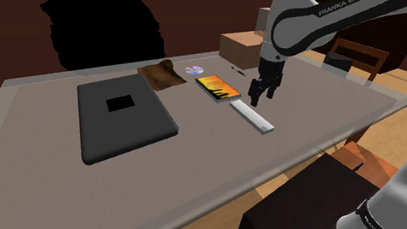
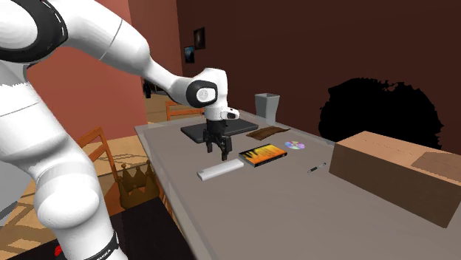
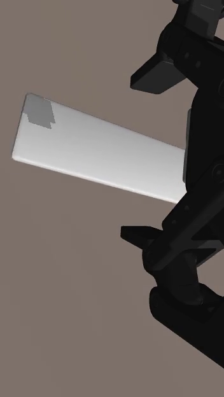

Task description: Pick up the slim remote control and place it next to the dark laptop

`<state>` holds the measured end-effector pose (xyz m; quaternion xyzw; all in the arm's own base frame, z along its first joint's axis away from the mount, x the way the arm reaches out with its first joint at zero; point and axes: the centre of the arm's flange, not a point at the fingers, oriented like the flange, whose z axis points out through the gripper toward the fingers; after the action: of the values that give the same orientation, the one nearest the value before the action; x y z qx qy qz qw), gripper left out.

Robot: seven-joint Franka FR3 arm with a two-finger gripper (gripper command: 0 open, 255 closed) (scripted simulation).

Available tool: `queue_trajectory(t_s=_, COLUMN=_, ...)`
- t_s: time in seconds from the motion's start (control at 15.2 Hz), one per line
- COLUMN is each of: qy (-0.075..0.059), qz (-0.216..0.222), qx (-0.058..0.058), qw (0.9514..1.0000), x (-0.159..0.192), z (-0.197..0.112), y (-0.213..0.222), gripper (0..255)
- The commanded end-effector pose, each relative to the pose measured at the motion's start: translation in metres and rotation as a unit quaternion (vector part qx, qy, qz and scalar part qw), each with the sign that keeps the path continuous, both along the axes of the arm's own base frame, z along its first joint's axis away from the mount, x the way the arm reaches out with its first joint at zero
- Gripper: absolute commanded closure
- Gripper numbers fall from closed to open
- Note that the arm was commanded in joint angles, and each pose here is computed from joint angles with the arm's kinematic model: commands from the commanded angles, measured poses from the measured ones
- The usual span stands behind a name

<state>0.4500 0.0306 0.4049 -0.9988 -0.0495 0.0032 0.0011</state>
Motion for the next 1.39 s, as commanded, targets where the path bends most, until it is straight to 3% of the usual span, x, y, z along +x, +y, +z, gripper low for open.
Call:
queue_trajectory(t_s=0.0, qy=0.001, qz=0.000, qx=0.005, qw=1.0000, x=0.013, z=-0.021, y=0.004, gripper=0)
queue_trajectory(t_s=0.59, qy=0.002, qz=0.000, qx=0.008, qw=1.0000, x=0.022, z=-0.074, y=0.008, gripper=0)
queue_trajectory(t_s=1.12, qy=0.002, qz=-0.001, qx=0.008, qw=1.0000, x=0.022, z=-0.074, y=0.008, gripper=0)
queue_trajectory(t_s=1.19, qy=0.002, qz=-0.001, qx=0.008, qw=1.0000, x=0.022, z=-0.074, y=0.008, gripper=255)
queue_trajectory(t_s=1.32, qy=0.002, qz=-0.001, qx=0.008, qw=1.0000, x=0.022, z=-0.074, y=0.008, gripper=255)
